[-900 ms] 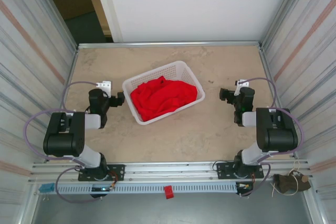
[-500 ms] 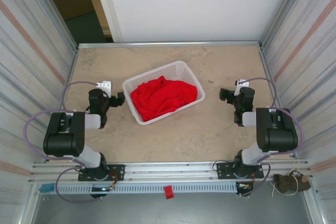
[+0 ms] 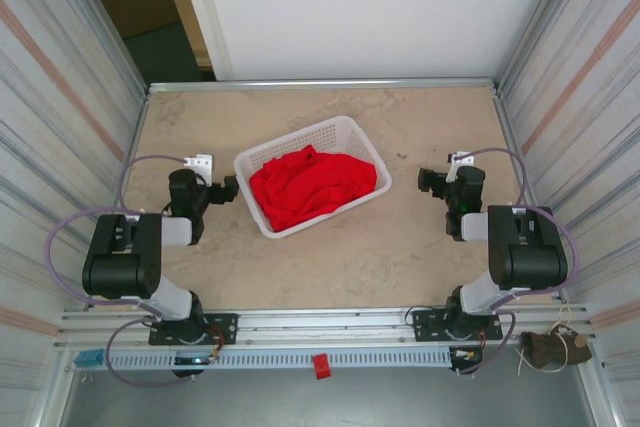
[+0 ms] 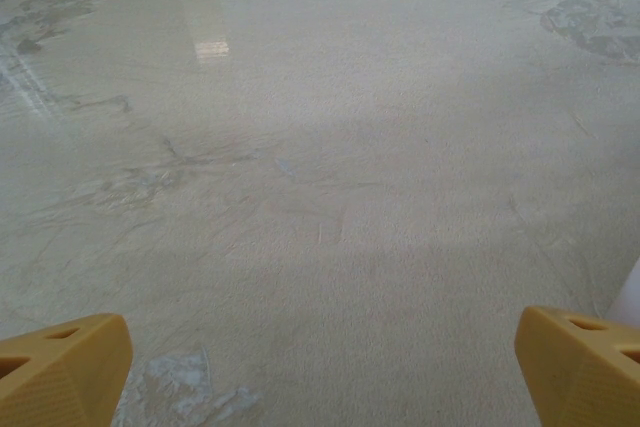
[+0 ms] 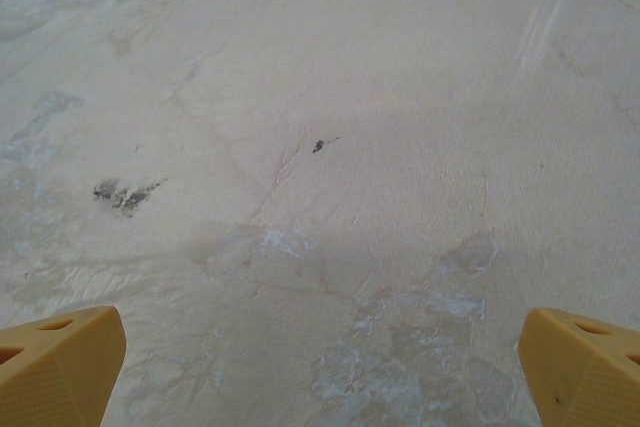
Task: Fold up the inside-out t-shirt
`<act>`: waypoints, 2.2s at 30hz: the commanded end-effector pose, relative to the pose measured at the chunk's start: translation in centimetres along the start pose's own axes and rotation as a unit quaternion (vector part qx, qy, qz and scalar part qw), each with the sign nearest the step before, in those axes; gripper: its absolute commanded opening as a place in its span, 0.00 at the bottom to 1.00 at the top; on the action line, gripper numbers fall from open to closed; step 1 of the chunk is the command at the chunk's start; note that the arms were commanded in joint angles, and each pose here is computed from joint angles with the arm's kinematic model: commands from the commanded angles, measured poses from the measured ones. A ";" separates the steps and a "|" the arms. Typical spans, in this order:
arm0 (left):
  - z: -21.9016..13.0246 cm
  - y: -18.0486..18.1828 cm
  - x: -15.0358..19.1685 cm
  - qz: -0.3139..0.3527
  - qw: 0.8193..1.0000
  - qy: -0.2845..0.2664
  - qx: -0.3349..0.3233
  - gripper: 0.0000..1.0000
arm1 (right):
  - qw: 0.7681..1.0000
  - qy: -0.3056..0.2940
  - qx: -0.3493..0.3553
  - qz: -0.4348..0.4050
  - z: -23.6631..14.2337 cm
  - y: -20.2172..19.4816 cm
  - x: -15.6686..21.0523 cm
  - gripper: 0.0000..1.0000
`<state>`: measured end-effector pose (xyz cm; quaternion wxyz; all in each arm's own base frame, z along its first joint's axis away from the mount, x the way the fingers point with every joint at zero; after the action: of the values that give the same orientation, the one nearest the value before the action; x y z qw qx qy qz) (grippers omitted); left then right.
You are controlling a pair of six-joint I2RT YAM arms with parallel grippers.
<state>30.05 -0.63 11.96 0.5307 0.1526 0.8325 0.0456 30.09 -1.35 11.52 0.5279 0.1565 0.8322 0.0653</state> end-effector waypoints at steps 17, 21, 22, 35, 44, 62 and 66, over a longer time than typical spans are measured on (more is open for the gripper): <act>-5.7 3.4 -6.3 -0.086 0.992 -0.011 -0.095 0.99 | 0.992 -0.023 0.094 0.078 -5.2 3.7 -12.0 0.99; -8.7 3.2 -8.8 -0.182 0.980 0.031 -0.077 0.99 | 0.979 0.043 -0.035 0.196 -8.1 6.0 -17.4 0.99; -9.4 2.9 -9.1 -0.209 0.976 0.037 -0.053 0.99 | 0.976 0.052 -0.088 0.190 -8.7 7.5 -18.2 0.99; -12.4 -5.4 -9.5 -0.247 0.959 0.104 0.093 0.99 | 0.966 0.244 0.016 -0.079 -2.9 19.6 -11.3 0.99; -7.4 -6.9 -11.0 -0.219 0.960 0.137 0.110 0.99 | 0.941 0.293 0.113 -0.126 4.3 19.8 -6.8 0.99; 7.3 -18.4 -22.4 -0.150 0.930 0.096 0.322 0.99 | 0.936 0.174 0.253 0.171 -6.2 3.0 -10.3 0.99; 6.2 -16.9 -23.9 -0.145 0.937 0.074 0.309 0.99 | 0.962 0.190 0.079 0.181 -10.5 6.4 -13.3 0.99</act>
<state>41.03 -25.56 22.12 0.3495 0.1774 0.8776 -0.2758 27.74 -1.18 25.81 0.3077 0.3913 0.8673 0.0055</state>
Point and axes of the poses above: each hand's point on the last joint's axis, 136 mm out from that joint toward the fingers, its own z axis out along the fingers, its own y axis along the line the jaws close on, x = y × z, the point moved 10 cm from there along -z, back along the fingers, and after that the axes turned 14 degrees about z, right-handed, at the moved point
